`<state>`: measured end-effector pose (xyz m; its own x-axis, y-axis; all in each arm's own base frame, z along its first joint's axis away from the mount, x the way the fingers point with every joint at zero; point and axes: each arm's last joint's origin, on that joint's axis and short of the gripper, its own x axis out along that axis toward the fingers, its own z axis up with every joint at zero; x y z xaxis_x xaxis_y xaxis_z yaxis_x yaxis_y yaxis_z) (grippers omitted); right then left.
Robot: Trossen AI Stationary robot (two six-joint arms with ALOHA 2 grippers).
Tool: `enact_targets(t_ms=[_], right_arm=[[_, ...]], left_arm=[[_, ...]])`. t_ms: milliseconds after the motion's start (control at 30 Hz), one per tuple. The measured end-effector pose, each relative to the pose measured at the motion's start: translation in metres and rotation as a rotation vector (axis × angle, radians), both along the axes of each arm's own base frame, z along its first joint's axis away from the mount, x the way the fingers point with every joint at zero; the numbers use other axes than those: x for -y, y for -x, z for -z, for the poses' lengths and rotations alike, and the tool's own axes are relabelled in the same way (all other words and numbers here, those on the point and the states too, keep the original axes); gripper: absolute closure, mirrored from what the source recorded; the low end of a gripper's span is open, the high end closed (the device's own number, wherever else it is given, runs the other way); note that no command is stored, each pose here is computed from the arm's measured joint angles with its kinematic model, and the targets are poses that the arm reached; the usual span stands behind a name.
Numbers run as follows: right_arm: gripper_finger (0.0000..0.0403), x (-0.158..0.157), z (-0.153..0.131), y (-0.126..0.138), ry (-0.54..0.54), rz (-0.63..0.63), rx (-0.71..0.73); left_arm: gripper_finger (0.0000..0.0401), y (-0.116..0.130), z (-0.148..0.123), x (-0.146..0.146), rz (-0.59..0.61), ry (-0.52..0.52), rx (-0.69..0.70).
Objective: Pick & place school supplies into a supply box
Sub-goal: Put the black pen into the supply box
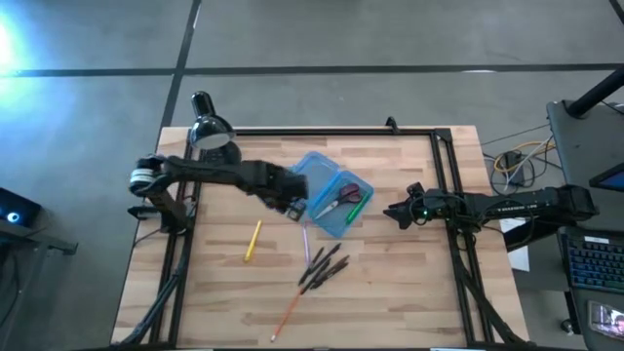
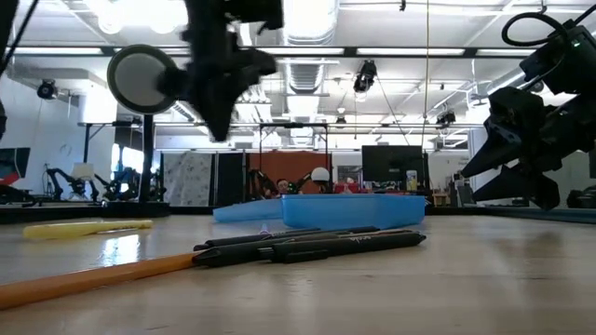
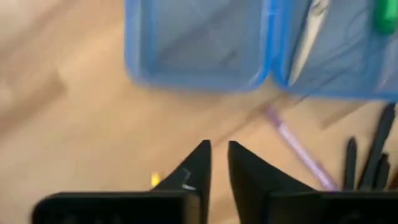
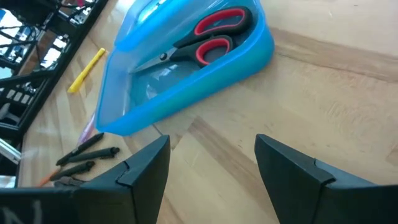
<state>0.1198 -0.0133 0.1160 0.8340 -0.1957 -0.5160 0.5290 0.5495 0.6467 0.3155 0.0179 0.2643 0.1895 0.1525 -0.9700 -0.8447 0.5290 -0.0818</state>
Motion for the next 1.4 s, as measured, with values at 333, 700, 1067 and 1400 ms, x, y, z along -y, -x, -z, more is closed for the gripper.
enact_targets(t_ms=[333,700,1067,1400], right_arm=[[0.0177,0.000,0.000,0.000,0.012,-0.019,-0.009],[0.0177,-0.005,0.000,-0.001,-0.011,-0.179,-0.001],[0.0189,-0.013,-0.064,-0.032,0.238,-0.410,-0.134],[0.0189,-0.051,-0.067,-0.106,0.265,-0.640,-0.411]], left_arm=[[0.0244,0.053,0.051,0.047,-0.095,0.139,-0.119],[0.0241,0.063,0.072,0.066,-0.054,0.110,-0.101],[0.0241,0.083,0.072,0.088,0.081,-0.083,0.022],[0.0241,0.107,0.088,0.100,0.068,-0.074,0.298]])
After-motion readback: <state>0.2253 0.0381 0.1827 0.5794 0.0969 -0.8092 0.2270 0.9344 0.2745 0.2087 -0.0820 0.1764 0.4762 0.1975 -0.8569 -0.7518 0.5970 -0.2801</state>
